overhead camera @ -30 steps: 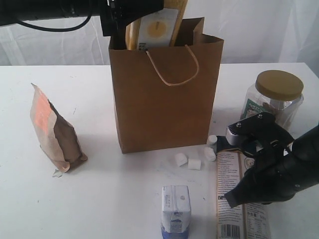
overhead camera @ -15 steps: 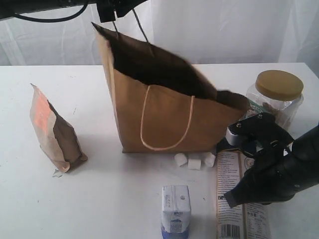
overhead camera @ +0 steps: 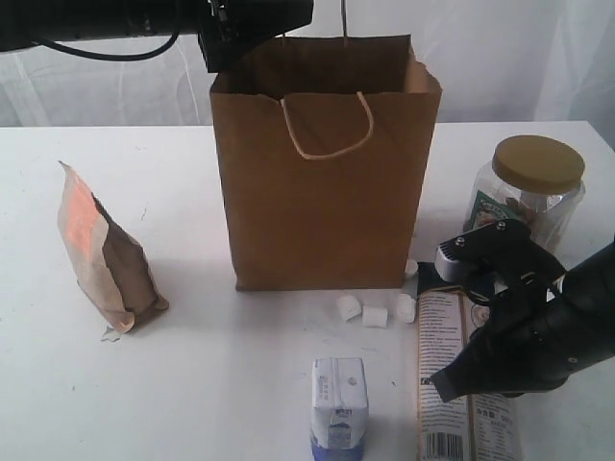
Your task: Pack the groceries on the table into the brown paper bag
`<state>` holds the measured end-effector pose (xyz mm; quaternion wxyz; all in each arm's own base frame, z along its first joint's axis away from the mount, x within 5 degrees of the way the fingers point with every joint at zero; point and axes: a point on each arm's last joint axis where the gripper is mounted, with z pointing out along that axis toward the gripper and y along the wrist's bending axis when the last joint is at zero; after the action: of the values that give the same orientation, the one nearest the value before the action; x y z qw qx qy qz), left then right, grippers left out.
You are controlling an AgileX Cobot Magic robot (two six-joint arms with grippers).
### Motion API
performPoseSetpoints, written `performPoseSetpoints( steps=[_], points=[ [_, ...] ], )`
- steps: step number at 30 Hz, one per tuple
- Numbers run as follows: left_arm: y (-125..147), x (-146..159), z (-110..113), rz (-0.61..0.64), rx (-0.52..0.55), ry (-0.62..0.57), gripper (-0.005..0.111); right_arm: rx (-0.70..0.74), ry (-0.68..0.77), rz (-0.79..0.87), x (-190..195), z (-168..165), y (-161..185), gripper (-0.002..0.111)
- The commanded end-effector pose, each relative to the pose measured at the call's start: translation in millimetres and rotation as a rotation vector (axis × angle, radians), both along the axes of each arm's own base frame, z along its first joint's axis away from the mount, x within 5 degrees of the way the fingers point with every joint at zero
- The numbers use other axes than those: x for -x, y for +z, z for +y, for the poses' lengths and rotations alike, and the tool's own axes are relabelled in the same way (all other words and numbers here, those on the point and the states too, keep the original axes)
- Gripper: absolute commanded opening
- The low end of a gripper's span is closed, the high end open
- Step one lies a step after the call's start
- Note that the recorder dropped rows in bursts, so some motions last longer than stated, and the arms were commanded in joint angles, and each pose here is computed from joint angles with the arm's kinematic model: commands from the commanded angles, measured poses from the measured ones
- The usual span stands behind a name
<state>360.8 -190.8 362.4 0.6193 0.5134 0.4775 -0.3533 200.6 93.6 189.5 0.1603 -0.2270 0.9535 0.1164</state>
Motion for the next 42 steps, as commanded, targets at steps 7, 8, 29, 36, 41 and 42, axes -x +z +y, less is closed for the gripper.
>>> performPoseSetpoints(
  steps=[7,8,29,36,41,42],
  points=[
    [10,5,5,-0.071,0.021,-0.031,0.063,-0.003,-0.008,0.001,0,-2,0,0.000],
    [13,7,9,-0.078,0.026,-0.036,0.063,-0.004,-0.011,0.000,0,-2,0,0.000],
    [65,39,120,0.161,-0.079,0.137,0.000,-0.086,-0.046,-0.197,20,-10,48,0.000],
    [68,50,137,0.352,-0.200,0.353,0.000,-0.006,-0.130,-0.348,31,-29,71,0.000],
    [77,56,152,0.530,-0.165,0.645,0.000,0.116,-0.310,-0.519,34,-54,89,0.000],
    [79,57,156,0.578,-0.144,0.705,0.000,0.137,-0.355,-0.550,34,-59,92,0.000]
  ],
)
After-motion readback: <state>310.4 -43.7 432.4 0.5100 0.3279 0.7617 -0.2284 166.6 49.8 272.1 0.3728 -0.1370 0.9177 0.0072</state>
